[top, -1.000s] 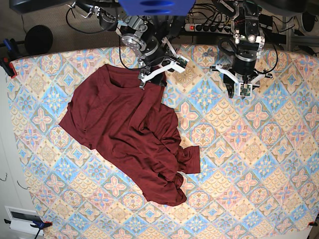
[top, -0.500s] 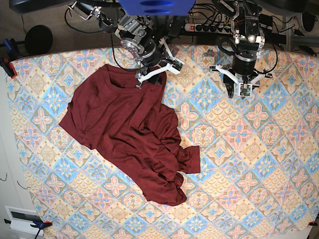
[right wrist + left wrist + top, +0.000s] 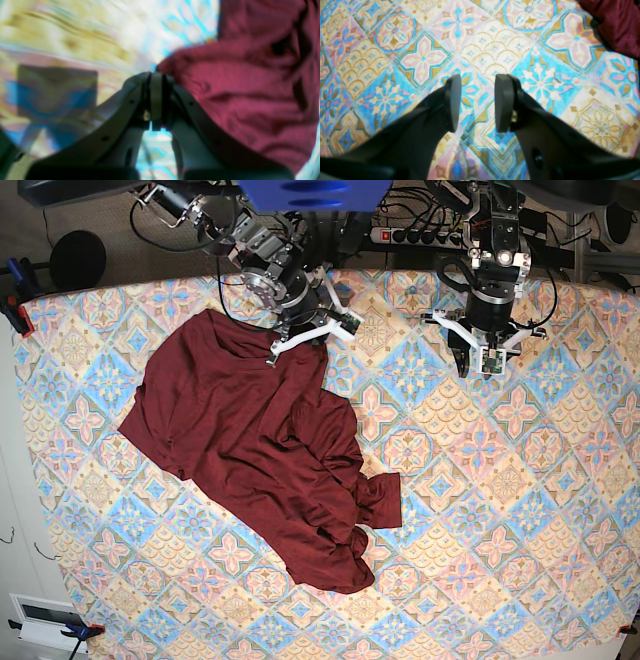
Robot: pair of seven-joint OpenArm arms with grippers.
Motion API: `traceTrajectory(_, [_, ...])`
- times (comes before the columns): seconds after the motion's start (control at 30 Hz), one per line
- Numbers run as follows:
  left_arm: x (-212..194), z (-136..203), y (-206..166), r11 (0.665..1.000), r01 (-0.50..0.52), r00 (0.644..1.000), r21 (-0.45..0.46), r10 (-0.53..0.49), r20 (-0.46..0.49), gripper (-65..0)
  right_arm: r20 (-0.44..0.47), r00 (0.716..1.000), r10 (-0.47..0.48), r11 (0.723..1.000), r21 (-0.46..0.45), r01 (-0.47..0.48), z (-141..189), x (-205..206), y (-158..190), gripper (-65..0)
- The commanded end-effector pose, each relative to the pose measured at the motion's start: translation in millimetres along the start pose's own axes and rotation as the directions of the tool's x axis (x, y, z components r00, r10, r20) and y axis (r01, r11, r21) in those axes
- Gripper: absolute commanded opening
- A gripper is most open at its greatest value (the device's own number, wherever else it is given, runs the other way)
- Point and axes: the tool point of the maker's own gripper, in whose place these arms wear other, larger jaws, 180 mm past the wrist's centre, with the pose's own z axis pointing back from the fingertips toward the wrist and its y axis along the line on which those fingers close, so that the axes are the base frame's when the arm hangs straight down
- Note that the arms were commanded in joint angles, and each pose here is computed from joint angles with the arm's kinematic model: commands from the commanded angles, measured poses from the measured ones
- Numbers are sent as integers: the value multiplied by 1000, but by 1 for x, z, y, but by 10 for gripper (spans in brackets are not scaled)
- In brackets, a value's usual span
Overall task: Layout the t-shirt on the table in an organized manner, then fold the t-shirt properly
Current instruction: 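Grasp a shirt edge with the right gripper and drag it along the table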
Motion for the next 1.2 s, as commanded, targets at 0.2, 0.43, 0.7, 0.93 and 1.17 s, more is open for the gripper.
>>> traceTrajectory(0.2, [9, 2, 2, 1000, 5, 999, 7, -5, 38, -425, 147, 989, -31, 993, -106, 47, 30, 43, -42, -644])
traceTrajectory(0.43, [9, 2, 4, 1000, 5, 999, 10, -5, 37, -425, 139, 989, -56, 987, -143, 75, 30, 37, -59, -645])
traceTrajectory(0.7, [9, 2, 4, 1000, 7, 999, 12, -8, 36, -425, 190, 982, -17, 953, -294, 73, 28, 53, -137, -645])
traceTrajectory(0.93, [9, 2, 4, 1000, 7, 999, 12, -8, 36, -425, 247, 964, -99, 942, -289, 171, 16, 47, -202, -645])
traceTrajectory(1.17, [1, 5, 3, 1000, 13, 1000, 12, -13, 16, -425, 281, 941, -190, 903, -326, 279, 6, 37, -279, -645])
